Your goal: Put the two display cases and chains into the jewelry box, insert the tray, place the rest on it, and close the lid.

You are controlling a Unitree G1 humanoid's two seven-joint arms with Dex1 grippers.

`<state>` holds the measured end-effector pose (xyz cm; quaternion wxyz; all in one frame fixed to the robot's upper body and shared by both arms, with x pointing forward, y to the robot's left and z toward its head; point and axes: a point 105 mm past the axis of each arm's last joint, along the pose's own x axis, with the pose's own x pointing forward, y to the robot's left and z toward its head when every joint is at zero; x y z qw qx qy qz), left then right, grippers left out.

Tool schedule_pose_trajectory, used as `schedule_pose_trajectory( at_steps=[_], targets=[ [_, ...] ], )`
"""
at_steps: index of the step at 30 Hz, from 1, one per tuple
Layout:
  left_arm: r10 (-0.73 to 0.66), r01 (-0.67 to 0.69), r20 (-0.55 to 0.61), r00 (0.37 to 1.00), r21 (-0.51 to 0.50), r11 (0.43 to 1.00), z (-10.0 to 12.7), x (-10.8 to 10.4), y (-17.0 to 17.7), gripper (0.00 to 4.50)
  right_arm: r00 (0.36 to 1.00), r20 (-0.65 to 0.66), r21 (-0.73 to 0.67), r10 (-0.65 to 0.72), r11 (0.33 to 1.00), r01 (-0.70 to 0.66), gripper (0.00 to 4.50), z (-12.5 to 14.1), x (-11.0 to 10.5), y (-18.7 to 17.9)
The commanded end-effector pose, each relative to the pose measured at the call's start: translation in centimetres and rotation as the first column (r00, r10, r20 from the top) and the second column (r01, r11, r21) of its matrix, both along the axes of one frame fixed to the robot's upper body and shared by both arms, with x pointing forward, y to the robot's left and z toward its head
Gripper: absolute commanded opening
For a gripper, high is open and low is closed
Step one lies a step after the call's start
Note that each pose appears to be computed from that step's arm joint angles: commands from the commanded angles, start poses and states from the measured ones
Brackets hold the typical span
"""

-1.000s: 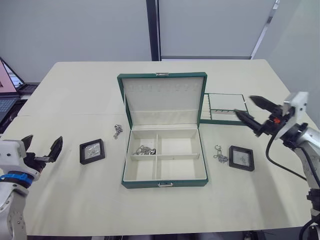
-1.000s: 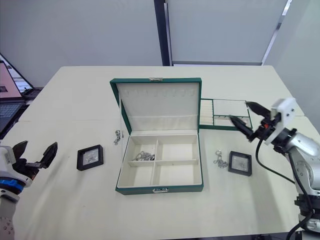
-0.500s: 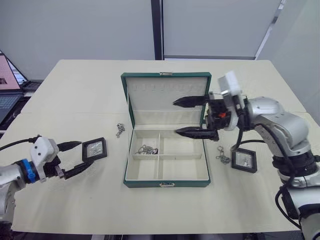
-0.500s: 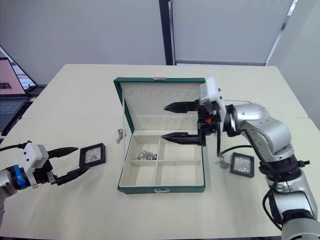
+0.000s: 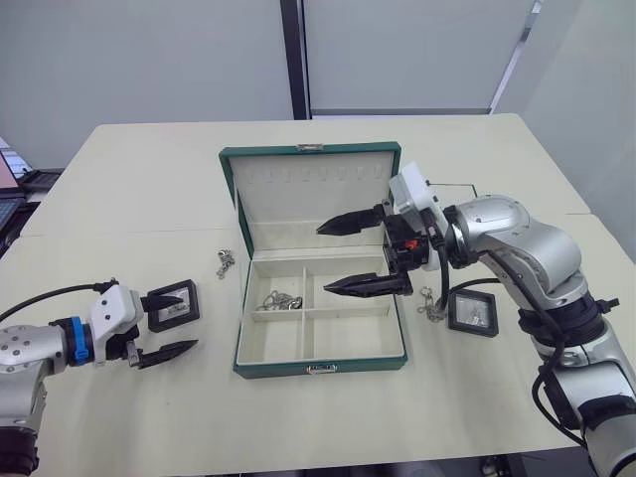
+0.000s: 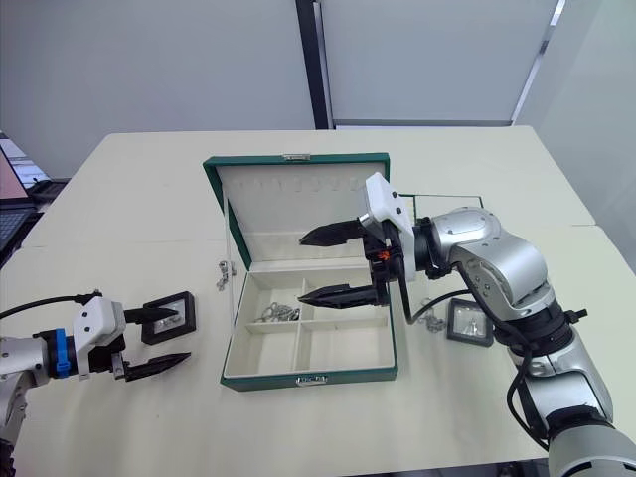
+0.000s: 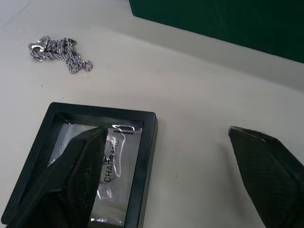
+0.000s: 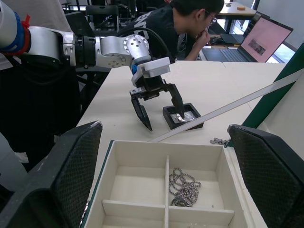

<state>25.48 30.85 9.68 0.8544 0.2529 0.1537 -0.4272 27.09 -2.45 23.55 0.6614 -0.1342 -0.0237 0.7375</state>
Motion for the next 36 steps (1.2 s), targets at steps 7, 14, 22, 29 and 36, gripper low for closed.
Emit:
schedule_pose_trajectory(
  at_steps=[7,14,22,29,36],
  targets=[
    [0.013,-0.014,0.034,0.999,0.042,0.999,0.8,0.4,0.8,1.08,0.999,0.046,0.025,0.012,1.0,-0.013,4.5,0.9,-0.7,0.0],
    [0.022,-0.023,0.038,0.999,0.036,0.999,0.7,0.5,0.9,0.02,0.999,0.047,0.03,0.009,1.0,-0.01,4.5,1.0,-0.7,0.0],
    [0.032,-0.033,0.045,0.998,0.017,0.999,0.9,0.6,0.9,0.02,0.999,0.047,0.038,0.014,0.999,-0.016,4.5,1.2,-0.6,0.0],
    [0.015,-0.015,0.09,0.996,0.003,1.0,4.1,1.0,0.2,0.02,0.998,0.056,0.054,0.009,0.998,-0.012,4.5,1.7,-0.5,-0.3],
    [-0.092,0.092,0.072,0.993,-0.004,0.996,10.2,-1.5,-2.8,0.02,0.999,0.047,0.085,-0.026,0.996,0.022,4.5,2.7,-0.5,-2.1]
  ],
)
